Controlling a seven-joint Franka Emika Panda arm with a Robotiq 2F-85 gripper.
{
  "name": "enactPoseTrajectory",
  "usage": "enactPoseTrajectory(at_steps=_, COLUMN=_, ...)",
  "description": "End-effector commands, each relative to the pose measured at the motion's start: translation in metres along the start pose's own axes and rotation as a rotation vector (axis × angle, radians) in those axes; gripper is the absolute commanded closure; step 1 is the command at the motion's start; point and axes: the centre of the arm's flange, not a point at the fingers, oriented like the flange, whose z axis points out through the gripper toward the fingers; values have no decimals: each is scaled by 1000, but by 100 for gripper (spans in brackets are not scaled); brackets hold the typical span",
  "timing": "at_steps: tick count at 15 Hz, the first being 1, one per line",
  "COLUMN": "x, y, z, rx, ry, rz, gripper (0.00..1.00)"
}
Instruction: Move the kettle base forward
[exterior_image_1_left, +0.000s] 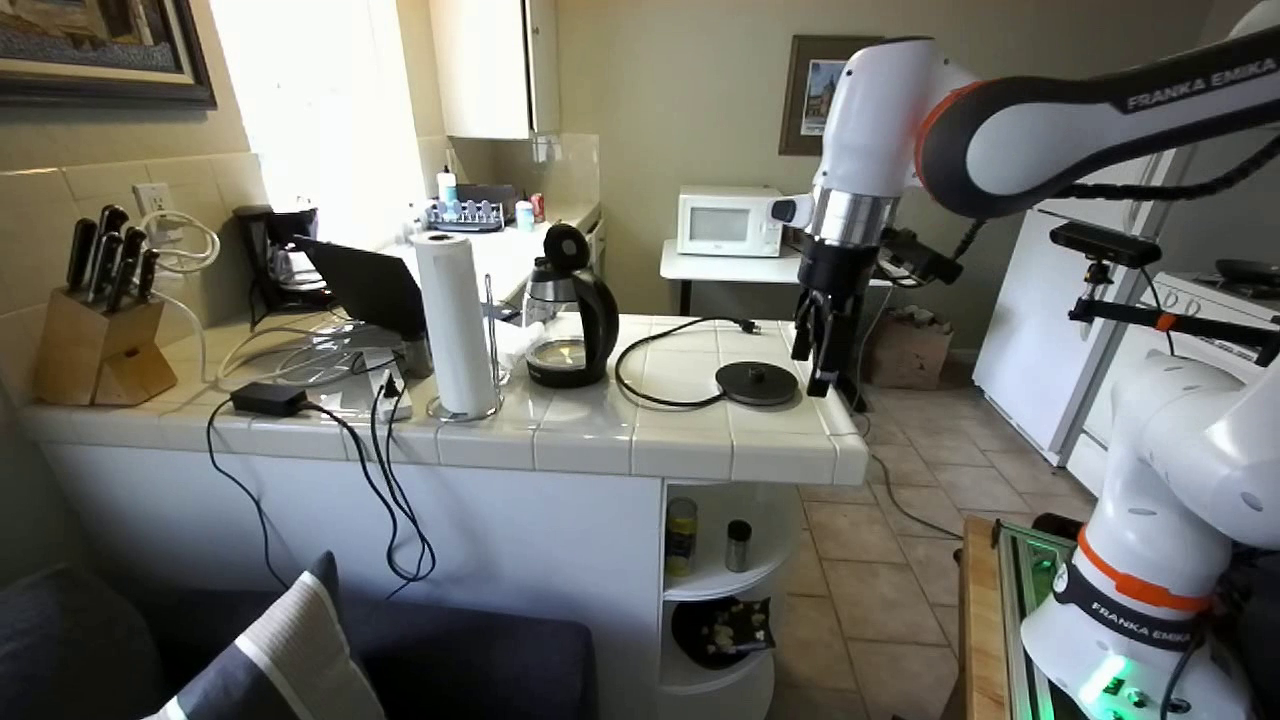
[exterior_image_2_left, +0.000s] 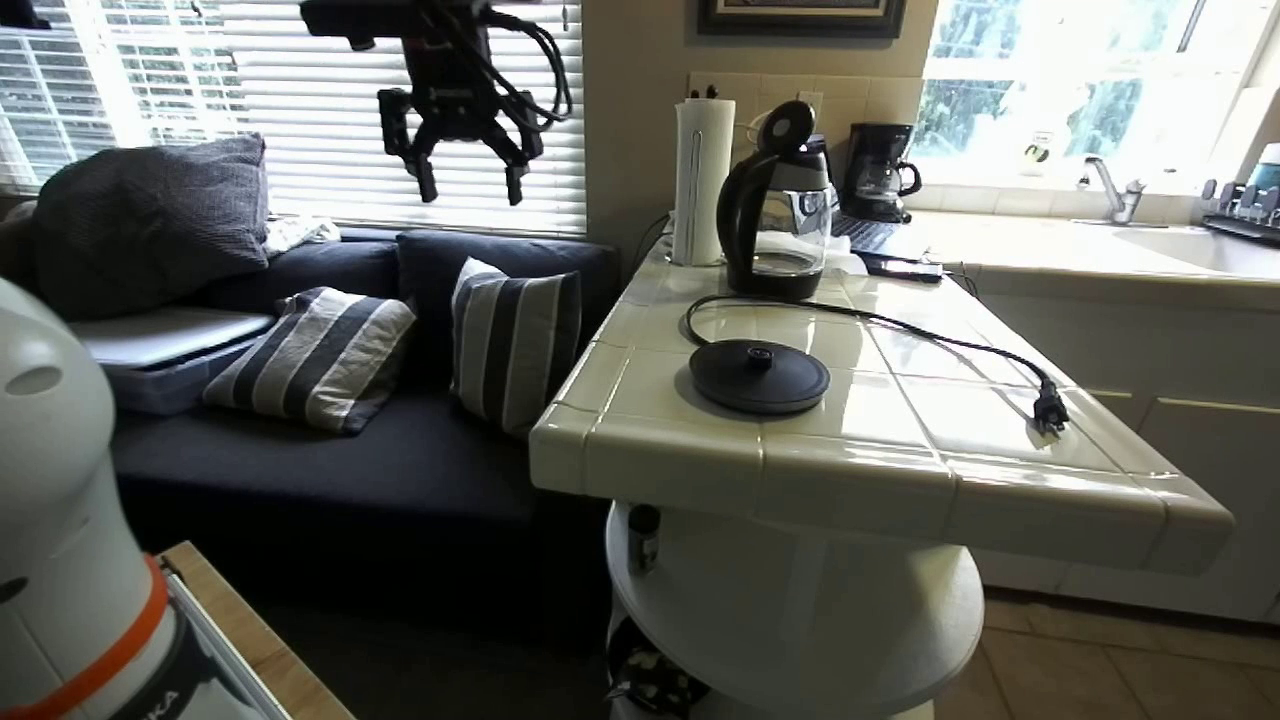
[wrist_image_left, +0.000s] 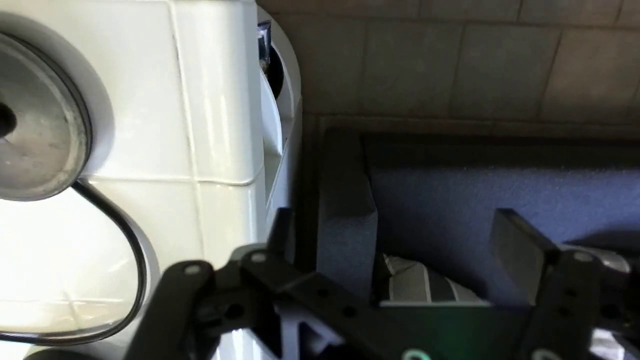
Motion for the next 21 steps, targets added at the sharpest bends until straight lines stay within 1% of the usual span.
enactPoseTrajectory(at_steps=1, x=25, y=44, z=22, rx=-29, ry=-85, rz=-175, gripper=0)
enactPoseTrajectory(at_steps=2, x=27, y=55, z=30, rx=-26, ry=-93, rz=-230, gripper=0)
enactPoseTrajectory(at_steps=6, x=33, y=97, z=58, rx=-59, ry=-198, rz=-412, gripper=0)
enactPoseTrajectory(at_steps=9, x=39, y=127, z=75, rx=-110, ry=-279, rz=-540, gripper=0)
enactPoseTrajectory(at_steps=10, x=41, y=133, z=76, rx=-69, ry=-261, rz=-542, gripper=0)
enactPoseTrajectory(at_steps=11, x=26, y=113, z=69, rx=-70, ry=-253, rz=-486, gripper=0)
enactPoseTrajectory(at_steps=14, x=34, y=126, z=76, rx=-60, ry=-262, rz=-514, gripper=0)
enactPoseTrajectory(at_steps=20, x=35, y=127, z=76, rx=-60, ry=-262, rz=-518, gripper=0)
enactPoseTrajectory(at_steps=21, x=42, y=131, z=78, rx=-69, ry=-237, rz=-509, gripper=0)
